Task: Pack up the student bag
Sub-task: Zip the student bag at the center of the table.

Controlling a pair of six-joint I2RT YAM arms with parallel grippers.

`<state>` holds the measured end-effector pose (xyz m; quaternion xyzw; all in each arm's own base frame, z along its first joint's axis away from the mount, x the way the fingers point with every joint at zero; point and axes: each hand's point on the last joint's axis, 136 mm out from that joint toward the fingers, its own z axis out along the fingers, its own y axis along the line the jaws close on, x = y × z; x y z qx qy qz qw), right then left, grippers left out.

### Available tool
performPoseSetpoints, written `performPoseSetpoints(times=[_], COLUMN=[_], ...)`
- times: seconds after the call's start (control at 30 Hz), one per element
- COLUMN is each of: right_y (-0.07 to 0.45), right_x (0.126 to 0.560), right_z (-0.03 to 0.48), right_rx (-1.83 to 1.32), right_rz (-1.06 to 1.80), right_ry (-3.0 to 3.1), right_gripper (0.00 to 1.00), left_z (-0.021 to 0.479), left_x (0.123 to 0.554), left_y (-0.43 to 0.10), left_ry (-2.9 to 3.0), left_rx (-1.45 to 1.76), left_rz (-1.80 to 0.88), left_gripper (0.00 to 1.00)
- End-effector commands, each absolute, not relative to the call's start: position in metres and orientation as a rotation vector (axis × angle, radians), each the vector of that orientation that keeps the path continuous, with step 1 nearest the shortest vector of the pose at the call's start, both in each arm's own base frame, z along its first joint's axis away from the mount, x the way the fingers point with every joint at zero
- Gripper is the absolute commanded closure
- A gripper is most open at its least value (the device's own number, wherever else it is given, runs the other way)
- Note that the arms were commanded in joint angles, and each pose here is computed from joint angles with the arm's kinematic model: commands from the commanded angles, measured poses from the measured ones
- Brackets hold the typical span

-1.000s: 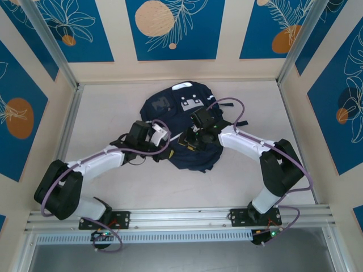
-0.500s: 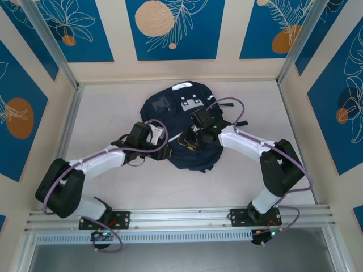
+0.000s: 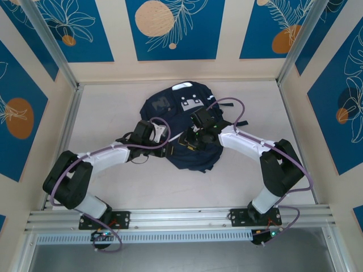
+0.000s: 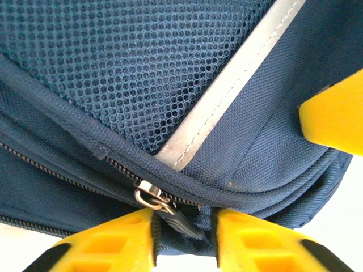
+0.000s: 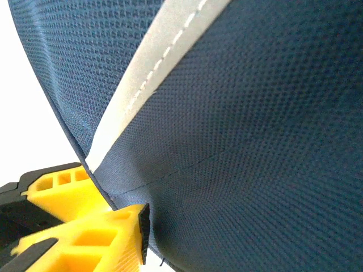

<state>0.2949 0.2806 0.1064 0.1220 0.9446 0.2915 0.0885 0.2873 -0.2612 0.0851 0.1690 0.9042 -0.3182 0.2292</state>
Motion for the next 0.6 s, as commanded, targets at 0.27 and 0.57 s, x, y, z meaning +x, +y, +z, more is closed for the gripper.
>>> performPoseSetpoints(times=[0.27,0.57], right_y=[0.276,0.280], right_x=[0.301,0.303], right_z=[0.113,0.106], right_rx=[0.389,0.422], right_rz=[0.844,0.853], right_ry=[2.779,2.792], right_gripper=[0.62,0.70], left_z=[0.098,0.103], left_x=[0.277,0.257], left_y=[-0.254,-0.253], left_ry=[2.464,2.457], left_rx=[0.520,0.569], left_rz=[-0.860,-0.906], left_gripper=[0.91,1.00])
